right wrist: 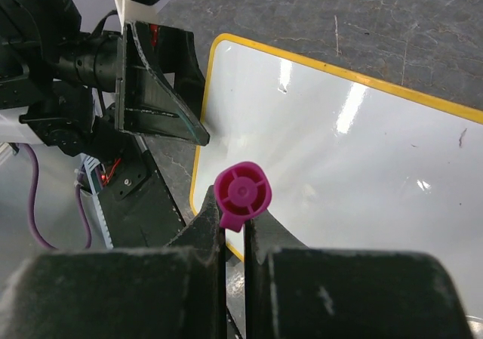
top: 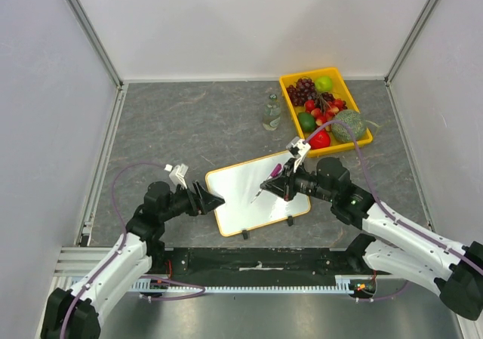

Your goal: Write a sentence on the whiteboard

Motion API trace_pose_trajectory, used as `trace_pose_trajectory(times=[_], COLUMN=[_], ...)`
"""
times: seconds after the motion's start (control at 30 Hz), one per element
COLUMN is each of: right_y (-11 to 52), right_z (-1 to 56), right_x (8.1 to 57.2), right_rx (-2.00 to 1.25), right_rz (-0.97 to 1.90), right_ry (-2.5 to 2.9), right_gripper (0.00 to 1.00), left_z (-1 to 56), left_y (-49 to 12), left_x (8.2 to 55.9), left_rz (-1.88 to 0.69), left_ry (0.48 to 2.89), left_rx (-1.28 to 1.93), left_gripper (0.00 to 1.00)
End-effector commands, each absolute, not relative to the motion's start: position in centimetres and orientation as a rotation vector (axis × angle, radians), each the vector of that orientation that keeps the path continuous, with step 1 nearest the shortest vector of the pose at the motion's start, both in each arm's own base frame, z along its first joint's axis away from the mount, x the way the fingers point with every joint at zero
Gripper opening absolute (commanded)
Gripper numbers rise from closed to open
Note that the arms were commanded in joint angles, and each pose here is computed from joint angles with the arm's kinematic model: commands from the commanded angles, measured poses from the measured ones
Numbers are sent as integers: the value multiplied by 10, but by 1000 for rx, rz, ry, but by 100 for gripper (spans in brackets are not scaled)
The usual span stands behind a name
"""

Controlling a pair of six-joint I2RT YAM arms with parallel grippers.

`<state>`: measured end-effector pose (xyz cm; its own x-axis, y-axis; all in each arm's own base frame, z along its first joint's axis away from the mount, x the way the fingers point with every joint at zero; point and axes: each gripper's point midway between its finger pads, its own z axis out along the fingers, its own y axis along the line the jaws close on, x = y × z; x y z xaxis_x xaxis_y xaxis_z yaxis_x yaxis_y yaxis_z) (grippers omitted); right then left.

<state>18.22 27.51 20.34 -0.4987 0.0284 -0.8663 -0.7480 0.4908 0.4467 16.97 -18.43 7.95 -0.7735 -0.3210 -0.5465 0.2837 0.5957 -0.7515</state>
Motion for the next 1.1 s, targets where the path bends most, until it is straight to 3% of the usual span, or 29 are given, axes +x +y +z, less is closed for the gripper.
trace_pose_trajectory(times=[0.0, 0.47, 1.07], right_y=[287, 301, 307], right_z=[235, 251, 258], right_x=[192, 195, 204], right_rx=[-598, -618, -594], right_rz=[1103, 1146, 1017], right_ry=[1744, 1685, 1656], right_gripper=[0, 0, 0], left_z=[115, 135, 144], left_y=[-188, -187, -172], left_x=[191, 215, 210], left_rz=[-1135, -1098, -1227], left_ry=[2044, 2009, 1920], left_rx=[50, 109, 19], left_gripper=[81, 81, 81])
